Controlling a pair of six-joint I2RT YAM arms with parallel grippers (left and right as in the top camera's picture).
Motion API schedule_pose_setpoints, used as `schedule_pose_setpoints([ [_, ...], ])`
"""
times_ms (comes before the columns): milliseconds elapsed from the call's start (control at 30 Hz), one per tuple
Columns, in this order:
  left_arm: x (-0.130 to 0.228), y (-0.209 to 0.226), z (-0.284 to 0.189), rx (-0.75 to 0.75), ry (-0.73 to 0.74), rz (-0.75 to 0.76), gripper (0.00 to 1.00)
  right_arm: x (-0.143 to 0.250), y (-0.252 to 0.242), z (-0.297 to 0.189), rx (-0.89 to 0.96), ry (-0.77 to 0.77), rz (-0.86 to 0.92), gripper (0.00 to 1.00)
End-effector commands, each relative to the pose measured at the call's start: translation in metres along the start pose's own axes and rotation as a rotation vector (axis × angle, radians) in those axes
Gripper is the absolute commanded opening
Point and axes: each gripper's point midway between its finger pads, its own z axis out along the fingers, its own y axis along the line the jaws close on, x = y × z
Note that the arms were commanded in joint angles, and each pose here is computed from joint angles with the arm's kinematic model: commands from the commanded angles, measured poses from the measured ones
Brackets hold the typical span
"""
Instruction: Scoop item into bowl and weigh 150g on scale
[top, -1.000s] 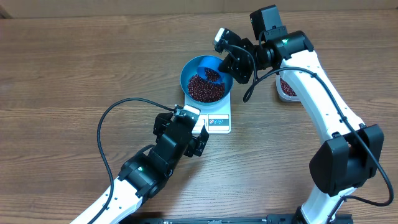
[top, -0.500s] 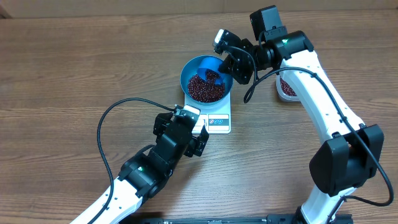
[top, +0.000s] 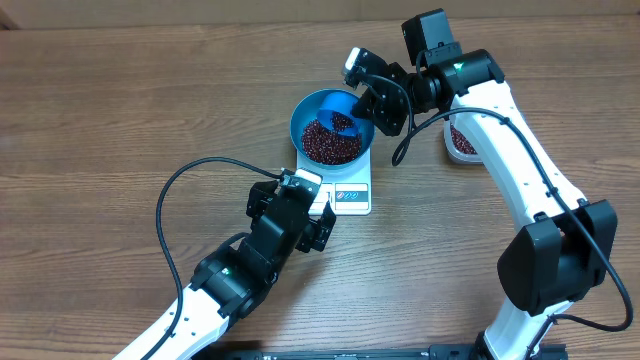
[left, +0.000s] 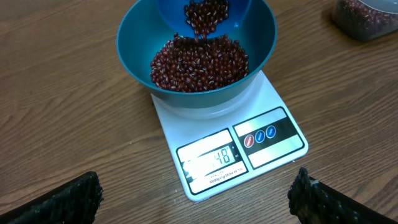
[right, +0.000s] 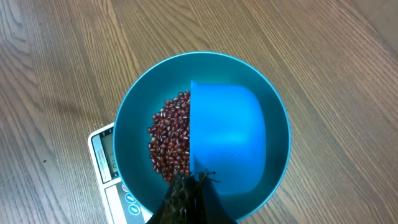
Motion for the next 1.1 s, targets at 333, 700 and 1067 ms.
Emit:
schedule_pose_setpoints([
  [333, 0.0043, 0.0051, 0.0023, -0.024, 0.010, 0.020, 1.00, -0.0212, 0.0047, -0.0253, 0.029, -0.050, -0.016, 0.04],
  [700, 0.0043, 0.0051, 0.0023, -0.024, 0.010, 0.020, 0.99, -0.0213, 0.0046, -0.0253, 0.029, -0.050, -0.024, 0.04],
  [1067, 0.0043, 0.0051, 0.0023, -0.024, 0.010, 0.019, 1.00, -0.0228, 0.0034, -0.0255, 0.035, -0.056, -0.050, 0.04],
])
